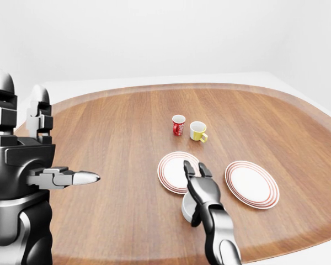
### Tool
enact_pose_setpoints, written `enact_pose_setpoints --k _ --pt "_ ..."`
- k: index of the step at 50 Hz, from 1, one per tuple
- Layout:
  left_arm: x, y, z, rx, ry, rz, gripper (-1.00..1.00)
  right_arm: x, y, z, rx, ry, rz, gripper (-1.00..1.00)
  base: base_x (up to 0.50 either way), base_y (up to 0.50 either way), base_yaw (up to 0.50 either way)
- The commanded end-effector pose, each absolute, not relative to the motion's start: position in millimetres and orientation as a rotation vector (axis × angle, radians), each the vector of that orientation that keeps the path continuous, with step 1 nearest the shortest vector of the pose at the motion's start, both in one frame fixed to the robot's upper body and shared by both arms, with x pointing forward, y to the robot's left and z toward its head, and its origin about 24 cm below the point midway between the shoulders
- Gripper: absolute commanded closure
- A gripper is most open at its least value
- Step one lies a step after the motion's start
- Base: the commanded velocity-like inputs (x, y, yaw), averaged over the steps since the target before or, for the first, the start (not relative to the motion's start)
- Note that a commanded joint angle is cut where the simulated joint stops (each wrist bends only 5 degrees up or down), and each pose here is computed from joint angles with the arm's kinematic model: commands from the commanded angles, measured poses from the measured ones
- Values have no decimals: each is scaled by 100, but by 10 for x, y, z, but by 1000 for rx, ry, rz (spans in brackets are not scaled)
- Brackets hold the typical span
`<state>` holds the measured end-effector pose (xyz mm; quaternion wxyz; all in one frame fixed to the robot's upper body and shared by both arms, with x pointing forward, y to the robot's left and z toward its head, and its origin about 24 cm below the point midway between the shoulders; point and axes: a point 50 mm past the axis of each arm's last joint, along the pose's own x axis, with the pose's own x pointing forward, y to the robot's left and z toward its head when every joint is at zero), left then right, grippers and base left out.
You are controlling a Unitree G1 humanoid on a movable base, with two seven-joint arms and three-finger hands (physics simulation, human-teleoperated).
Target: Put the white mug on the left plate.
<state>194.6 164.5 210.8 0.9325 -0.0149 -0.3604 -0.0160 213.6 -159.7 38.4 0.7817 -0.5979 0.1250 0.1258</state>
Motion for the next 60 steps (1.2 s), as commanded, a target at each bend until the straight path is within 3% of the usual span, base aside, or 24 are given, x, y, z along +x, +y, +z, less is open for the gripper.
enact_pose_setpoints --k 1,60 --pt "1942 1650 2113 -30 -740 -31 -100 2138 -1561 371 -1295 266 287 -100 0 0 0" --pt "1952 1650 2084 -30 -725 -30 -100 2102 -1519 82 -1277 350 390 -100 0 0 0"
